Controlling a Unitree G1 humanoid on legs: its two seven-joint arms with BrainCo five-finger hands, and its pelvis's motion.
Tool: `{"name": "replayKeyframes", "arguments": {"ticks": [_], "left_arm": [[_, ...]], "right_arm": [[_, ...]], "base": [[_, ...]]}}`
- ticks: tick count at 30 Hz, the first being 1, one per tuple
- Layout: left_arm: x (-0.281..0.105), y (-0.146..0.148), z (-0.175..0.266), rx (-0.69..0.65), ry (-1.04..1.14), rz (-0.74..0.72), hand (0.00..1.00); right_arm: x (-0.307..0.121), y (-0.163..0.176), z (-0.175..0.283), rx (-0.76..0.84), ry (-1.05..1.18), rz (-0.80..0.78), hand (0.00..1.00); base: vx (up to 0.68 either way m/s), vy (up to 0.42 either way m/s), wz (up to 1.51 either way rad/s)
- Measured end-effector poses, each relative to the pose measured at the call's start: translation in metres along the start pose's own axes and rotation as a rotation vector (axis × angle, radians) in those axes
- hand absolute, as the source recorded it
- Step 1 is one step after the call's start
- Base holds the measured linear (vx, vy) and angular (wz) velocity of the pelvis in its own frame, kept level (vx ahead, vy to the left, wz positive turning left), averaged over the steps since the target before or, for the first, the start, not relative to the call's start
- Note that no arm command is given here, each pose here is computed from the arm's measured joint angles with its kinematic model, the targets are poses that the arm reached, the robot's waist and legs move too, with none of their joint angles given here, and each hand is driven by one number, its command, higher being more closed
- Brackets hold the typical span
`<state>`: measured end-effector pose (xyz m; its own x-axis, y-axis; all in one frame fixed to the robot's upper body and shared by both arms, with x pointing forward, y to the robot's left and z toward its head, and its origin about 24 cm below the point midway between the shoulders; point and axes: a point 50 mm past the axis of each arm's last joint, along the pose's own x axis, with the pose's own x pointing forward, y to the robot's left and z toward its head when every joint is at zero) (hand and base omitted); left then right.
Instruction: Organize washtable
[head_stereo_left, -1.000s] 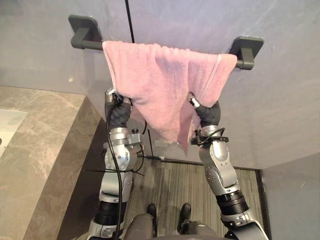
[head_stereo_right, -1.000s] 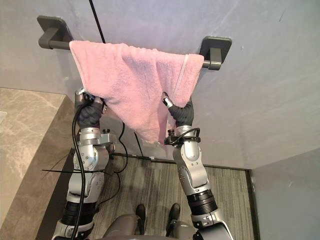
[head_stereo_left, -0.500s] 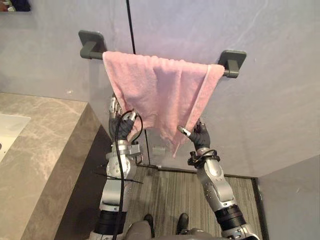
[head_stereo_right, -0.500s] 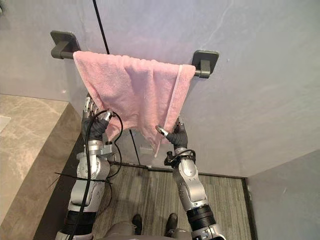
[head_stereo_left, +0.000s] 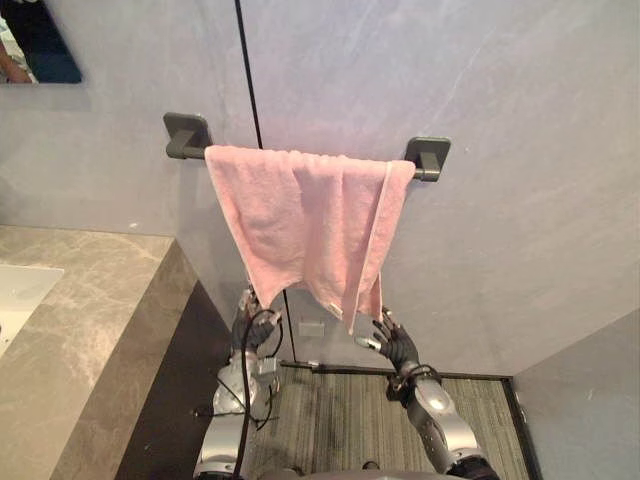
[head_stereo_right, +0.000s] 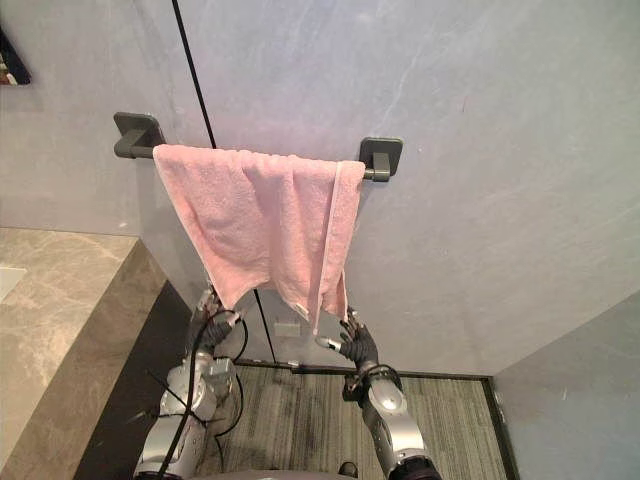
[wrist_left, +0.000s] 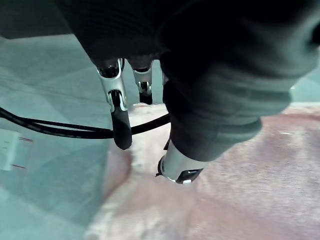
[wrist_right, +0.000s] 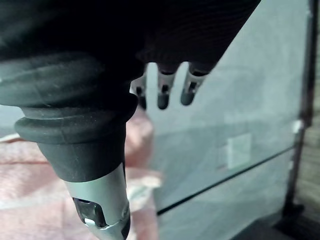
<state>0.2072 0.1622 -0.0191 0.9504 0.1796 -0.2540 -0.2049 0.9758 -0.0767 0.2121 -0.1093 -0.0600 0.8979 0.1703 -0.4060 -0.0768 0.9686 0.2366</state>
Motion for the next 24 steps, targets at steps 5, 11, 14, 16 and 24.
{"name": "replayKeyframes", "arguments": {"ticks": [5, 11, 14, 16, 24], "left_arm": [[-0.027, 0.016, -0.047, 0.029, 0.202, -0.005, 0.0], [-0.069, 0.026, -0.097, 0.033, 0.442, -0.048, 0.0], [-0.089, 0.027, -0.116, 0.03, 0.546, -0.082, 0.0], [-0.101, 0.027, -0.124, 0.026, 0.59, -0.107, 0.0], [-0.111, 0.025, -0.12, 0.07, 0.59, -0.24, 0.0]], "right_arm": [[-0.02, -0.008, -0.029, -0.002, 0.104, -0.003, 0.0], [-0.047, -0.018, -0.065, -0.074, 0.253, 0.021, 0.0], [-0.057, -0.024, -0.074, -0.104, 0.293, 0.017, 0.0], [-0.063, -0.03, -0.078, -0.114, 0.313, 0.005, 0.0], [-0.075, -0.028, -0.068, -0.218, 0.282, 0.105, 0.0]], "base": [[0.0, 0.004, 0.01], [-0.04, 0.016, -0.04], [-0.04, 0.007, -0.12], [-0.03, 0.009, -0.13], [-0.01, 0.006, -0.1]]}}
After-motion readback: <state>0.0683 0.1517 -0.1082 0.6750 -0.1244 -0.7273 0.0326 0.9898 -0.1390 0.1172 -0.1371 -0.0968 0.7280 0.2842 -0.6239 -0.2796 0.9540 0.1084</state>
